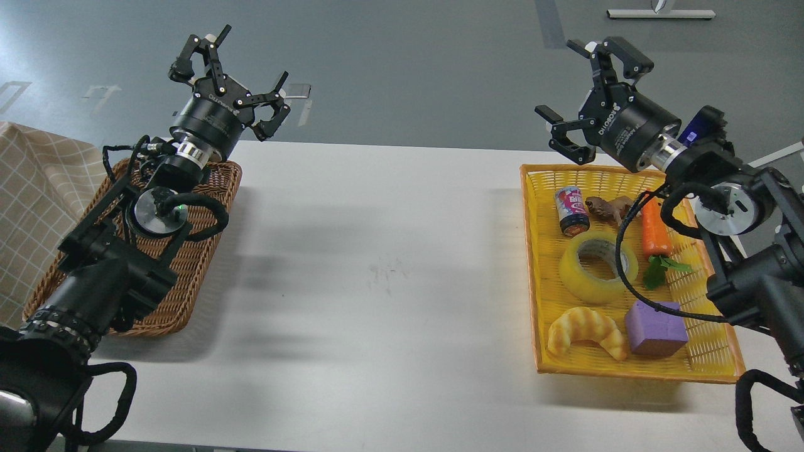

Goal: Place and transfer tape with both arms
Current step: 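Raise the right gripper and swing it sideways over the yellow tray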

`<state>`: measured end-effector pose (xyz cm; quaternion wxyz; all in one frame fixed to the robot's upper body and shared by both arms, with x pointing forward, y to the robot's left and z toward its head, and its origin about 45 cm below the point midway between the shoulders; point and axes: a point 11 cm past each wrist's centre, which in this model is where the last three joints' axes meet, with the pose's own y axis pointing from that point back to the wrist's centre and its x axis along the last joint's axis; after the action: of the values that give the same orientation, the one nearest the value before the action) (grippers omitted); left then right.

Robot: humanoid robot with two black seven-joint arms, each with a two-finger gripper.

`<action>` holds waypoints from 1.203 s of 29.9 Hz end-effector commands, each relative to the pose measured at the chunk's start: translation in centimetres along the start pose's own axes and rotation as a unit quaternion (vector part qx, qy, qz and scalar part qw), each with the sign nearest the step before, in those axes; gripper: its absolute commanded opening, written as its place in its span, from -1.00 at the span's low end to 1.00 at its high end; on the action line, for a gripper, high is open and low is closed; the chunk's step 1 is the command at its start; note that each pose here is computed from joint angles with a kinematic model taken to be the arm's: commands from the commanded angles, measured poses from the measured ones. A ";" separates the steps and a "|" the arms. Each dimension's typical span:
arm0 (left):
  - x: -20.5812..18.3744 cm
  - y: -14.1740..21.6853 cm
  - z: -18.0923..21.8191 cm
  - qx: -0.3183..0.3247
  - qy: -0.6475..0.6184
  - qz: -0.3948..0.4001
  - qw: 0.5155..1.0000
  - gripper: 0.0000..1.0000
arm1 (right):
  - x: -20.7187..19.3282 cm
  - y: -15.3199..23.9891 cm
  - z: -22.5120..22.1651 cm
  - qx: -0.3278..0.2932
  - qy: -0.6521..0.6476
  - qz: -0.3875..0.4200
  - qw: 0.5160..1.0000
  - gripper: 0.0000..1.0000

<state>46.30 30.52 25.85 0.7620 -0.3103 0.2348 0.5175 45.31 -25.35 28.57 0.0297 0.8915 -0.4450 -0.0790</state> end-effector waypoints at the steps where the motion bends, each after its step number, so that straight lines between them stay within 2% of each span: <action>1: 0.0 0.0 -0.1 0.001 0.000 0.000 1.000 0.96 | 1.3 1.9 -0.2 -0.057 0.101 0.012 0.993 1.00; 8: 0.0 0.0 -0.1 0.004 -0.002 0.000 1.000 0.96 | 3.3 4.7 -0.3 -0.148 0.265 0.032 0.952 1.00; 16: 0.1 0.1 -0.2 0.006 -0.003 0.000 1.000 0.96 | 2.6 5.3 0.7 -0.201 0.389 0.022 0.899 1.00; 20: 0.3 0.2 0.1 0.003 -0.005 0.002 1.000 0.96 | 3.3 5.8 1.6 -0.241 0.478 0.035 0.844 1.00; 23: 0.2 0.2 0.2 0.002 -0.004 0.002 1.000 0.96 | 3.2 6.1 2.1 -0.251 0.498 0.035 0.830 1.00; 36: 0.1 0.1 0.1 0.001 -0.002 0.001 1.000 0.96 | 4.4 7.6 2.4 -0.270 0.502 0.043 0.821 1.00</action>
<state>46.22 30.61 25.75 0.7623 -0.3084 0.2347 0.5183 41.46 -33.31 26.45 0.4937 0.7434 -0.3665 0.2633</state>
